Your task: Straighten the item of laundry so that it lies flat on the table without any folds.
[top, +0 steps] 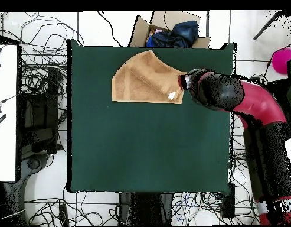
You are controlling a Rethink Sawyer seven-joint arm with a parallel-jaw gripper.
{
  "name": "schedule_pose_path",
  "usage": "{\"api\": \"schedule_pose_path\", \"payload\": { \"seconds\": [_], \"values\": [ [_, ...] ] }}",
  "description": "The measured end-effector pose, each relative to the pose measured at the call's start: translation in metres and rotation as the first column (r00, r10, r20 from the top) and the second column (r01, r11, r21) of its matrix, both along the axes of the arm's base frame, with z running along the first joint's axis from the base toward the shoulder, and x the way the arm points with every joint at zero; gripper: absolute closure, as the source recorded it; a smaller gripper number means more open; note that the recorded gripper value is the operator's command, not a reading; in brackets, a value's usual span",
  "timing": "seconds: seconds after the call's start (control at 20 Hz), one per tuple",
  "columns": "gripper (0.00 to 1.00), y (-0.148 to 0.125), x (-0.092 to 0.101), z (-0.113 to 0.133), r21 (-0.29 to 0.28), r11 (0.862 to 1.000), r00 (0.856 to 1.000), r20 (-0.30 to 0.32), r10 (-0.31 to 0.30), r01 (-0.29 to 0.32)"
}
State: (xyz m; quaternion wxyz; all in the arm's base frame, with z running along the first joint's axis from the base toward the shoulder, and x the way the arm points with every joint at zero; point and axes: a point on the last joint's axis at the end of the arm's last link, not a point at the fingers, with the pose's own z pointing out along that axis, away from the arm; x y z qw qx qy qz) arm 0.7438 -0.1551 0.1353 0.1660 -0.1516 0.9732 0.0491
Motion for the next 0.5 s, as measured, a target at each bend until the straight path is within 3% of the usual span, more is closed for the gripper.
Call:
{"api": "schedule_pose_path", "payload": {
  "seconds": [0.05,0.2,0.35,0.5],
  "values": [
    [0.0,0.02,-0.001,0.016,-0.052,0.998,1.0,0.013,-0.018,0.018],
    [0.0,0.051,-0.002,0.034,-0.08,0.995,0.998,0.035,-0.053,0.056],
    [0.0,0.088,-0.005,0.048,-0.049,0.992,0.992,0.05,-0.114,0.116],
    [0.0,0.105,-0.009,0.051,-0.012,0.987,0.987,0.036,-0.157,0.158]
  ]
}}
